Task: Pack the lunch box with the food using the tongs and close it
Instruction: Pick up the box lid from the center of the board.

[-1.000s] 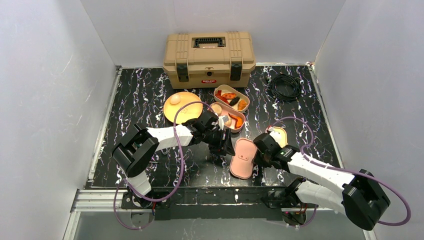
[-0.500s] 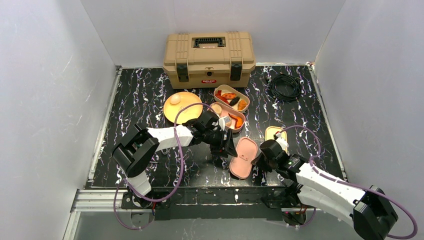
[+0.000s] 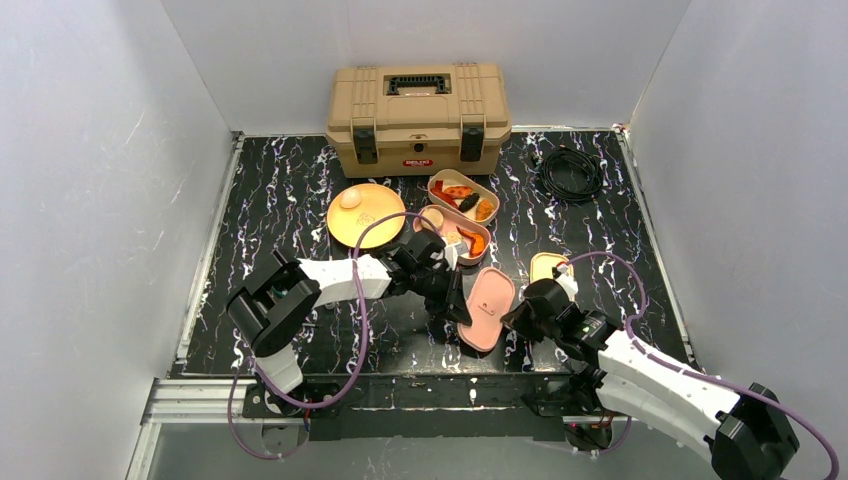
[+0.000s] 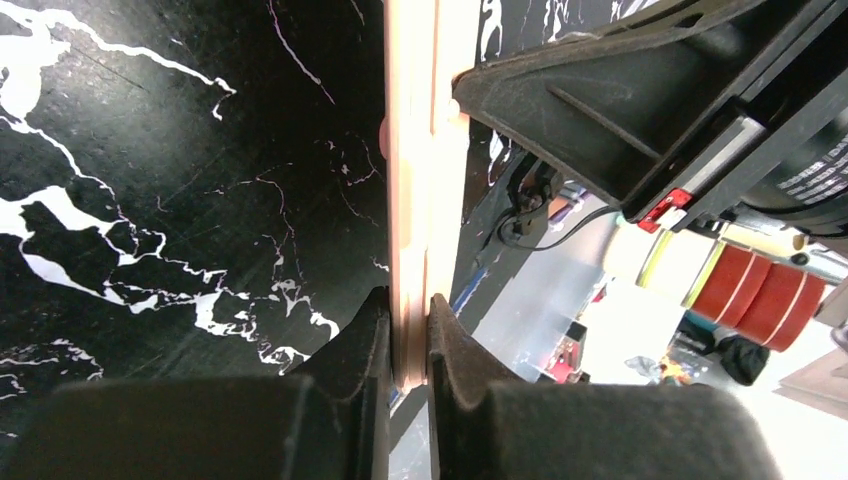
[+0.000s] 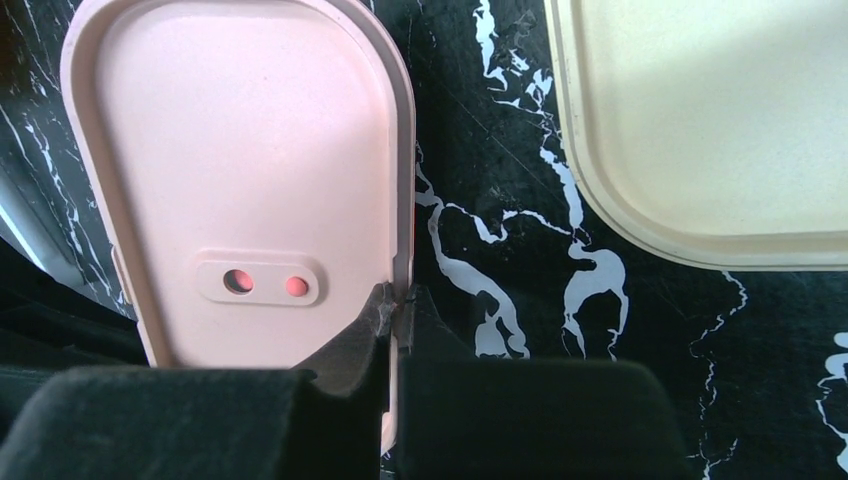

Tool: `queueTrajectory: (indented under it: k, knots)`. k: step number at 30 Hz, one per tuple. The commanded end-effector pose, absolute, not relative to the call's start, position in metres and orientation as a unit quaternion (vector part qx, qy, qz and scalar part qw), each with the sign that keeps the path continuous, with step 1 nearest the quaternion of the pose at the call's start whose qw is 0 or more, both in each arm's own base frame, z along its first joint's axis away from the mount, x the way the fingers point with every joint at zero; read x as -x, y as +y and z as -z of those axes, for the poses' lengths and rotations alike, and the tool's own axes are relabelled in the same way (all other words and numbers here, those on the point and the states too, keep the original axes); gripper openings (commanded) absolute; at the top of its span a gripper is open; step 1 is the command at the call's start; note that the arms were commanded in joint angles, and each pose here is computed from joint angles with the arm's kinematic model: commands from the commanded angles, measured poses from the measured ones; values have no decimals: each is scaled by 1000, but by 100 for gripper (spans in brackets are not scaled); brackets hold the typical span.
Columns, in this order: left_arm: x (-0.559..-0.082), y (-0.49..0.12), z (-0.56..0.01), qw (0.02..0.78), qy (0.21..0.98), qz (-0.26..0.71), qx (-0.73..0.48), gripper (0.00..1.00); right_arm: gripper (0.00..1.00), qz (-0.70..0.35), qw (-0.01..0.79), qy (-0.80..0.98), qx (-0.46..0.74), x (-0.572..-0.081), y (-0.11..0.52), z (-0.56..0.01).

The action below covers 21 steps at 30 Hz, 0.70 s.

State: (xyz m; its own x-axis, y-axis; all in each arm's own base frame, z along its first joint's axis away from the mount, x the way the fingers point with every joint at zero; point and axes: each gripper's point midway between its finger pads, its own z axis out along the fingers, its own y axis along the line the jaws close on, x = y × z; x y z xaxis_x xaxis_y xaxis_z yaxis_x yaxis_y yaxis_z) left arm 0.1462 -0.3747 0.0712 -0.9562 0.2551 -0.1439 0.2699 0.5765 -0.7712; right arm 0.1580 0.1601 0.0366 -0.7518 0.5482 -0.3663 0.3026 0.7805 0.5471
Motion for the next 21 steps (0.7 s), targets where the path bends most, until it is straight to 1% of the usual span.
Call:
queueTrajectory:
  k: [1,2,4,7,8,11,14,16,18,21]
  knots:
    - [-153,-370,-95,57,879,435,-188,0,7,-260,293,889,-237,-174,170,-71]
    - [-157,-367,-102,80,878,426,-205,0,20,-259,301,890,-226,-177,170,-78]
    - [-170,-357,-123,149,869,400,-252,0,43,-253,323,889,-204,-182,168,-99]
    - [-194,-337,-157,262,846,346,-309,0,69,-251,372,879,-160,-191,165,-147]
    - [-201,-330,-168,298,834,331,-325,0,77,-250,391,876,-129,-194,165,-163]
    - [-216,-309,-197,381,803,279,-364,0,87,-252,416,870,-78,-200,170,-202]
    - [-236,-281,-217,459,771,197,-396,0,91,-276,420,862,-62,-202,182,-239]
    - [-247,-261,-227,504,746,139,-413,0,91,-327,422,843,-74,-202,195,-271]
    - [-259,-237,-233,538,736,75,-404,0,91,-387,417,816,-99,-201,208,-298]
    - [-270,-214,-240,563,721,-5,-404,0,88,-470,397,775,-147,-200,224,-322]
